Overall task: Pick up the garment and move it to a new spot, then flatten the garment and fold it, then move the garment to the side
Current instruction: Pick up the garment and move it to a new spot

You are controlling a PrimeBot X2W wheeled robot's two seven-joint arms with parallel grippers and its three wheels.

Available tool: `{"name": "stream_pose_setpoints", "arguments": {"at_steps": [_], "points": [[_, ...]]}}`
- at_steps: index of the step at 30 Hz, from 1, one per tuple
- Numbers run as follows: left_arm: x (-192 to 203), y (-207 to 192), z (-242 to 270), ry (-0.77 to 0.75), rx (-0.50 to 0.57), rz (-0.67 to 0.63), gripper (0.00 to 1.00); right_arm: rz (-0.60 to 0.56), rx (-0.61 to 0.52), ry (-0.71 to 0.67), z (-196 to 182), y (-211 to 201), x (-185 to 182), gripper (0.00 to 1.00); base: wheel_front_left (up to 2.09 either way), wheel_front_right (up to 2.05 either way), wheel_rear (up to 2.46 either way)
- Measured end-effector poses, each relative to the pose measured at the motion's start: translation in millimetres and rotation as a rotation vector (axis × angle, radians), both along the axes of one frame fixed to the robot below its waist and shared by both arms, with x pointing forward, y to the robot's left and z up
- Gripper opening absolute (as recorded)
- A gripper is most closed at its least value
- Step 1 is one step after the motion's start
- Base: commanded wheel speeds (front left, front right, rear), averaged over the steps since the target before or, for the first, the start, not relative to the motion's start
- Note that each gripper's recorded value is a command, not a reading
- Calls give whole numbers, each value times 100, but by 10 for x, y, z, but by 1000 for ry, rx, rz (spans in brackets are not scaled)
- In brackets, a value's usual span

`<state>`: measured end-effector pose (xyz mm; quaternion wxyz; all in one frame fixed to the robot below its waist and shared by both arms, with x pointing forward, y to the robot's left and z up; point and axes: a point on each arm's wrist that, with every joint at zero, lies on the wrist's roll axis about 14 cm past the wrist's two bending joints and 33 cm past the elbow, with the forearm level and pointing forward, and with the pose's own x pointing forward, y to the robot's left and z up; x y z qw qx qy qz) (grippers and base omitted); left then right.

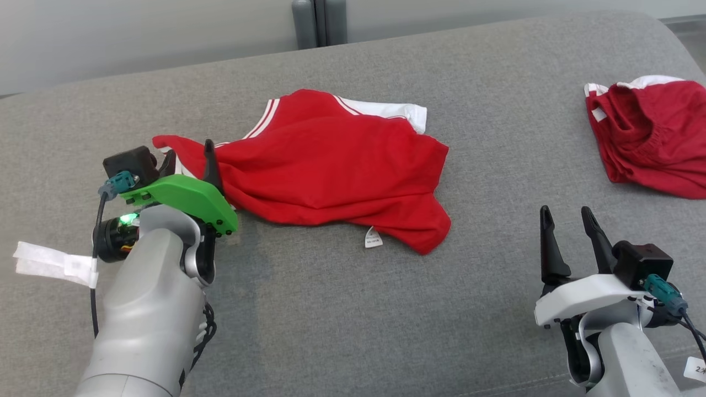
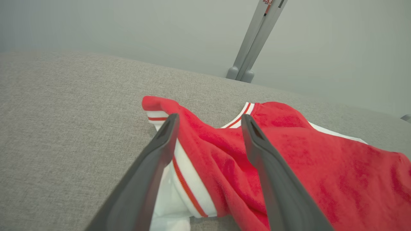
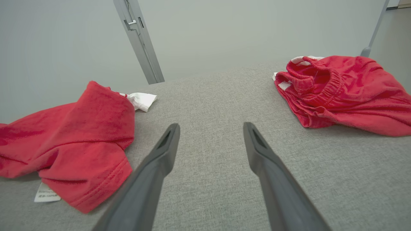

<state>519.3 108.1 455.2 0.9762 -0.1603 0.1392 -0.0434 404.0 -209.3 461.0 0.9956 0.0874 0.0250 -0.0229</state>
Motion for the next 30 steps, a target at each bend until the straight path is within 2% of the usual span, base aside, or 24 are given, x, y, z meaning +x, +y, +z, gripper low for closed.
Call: {"name": "stream_pose_setpoints", "arguments": {"at_steps": [7,14,22,30], "points": [[-132,-11,390,-143,42,-44,100,35,-22,-33,122,112,-22,100,0,0,0],[-566,132,567,-239,50,-8,100,87,-40,-63,254,279,-88,100,0,0,0],[-1177,365,477,-286,85,75,100,165,-54,-78,324,535,-145,100,0,0,0],[-1628,510,276,-252,94,139,100,202,-37,-51,231,654,-264,100,0,0,0]]}}
